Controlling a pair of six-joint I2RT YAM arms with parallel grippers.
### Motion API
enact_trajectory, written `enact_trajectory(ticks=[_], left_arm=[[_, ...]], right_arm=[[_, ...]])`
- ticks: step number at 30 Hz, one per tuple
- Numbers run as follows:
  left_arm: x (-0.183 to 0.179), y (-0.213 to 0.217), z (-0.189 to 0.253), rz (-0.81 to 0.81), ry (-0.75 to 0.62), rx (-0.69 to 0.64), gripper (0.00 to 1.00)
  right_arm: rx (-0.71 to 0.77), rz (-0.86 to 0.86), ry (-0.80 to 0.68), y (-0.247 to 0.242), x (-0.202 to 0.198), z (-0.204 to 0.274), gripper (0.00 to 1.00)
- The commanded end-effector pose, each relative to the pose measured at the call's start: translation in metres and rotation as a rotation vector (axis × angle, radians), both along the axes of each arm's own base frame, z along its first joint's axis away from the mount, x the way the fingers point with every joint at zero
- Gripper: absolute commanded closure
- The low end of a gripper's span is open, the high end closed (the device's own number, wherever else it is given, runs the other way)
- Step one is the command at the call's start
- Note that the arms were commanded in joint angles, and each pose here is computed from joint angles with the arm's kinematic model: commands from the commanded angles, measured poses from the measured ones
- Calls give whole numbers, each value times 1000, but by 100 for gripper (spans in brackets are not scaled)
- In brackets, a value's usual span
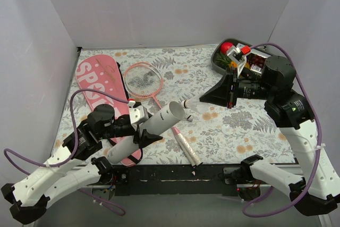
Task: Pack up the badminton gear
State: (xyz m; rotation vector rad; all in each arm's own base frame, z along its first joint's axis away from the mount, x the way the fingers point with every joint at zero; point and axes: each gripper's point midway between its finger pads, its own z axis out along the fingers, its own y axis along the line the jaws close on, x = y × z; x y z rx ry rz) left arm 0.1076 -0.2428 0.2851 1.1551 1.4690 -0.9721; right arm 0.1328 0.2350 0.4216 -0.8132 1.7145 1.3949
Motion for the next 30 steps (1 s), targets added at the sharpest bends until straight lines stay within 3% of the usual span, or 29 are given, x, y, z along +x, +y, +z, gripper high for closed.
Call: enact_trajectory(ticks=[1,19,30], left_arm=[[-4,-3,7,-33,-23,-13,89],[-7,2,12,-29,-44,-30,89],[-8,1,8,-32,-40,-23,89]], right_arm=[[37,91,-4,0,-21,13,99],[-81,139,62,60,-7,-28,99],[-140,184,39,96,-22,-31,99]])
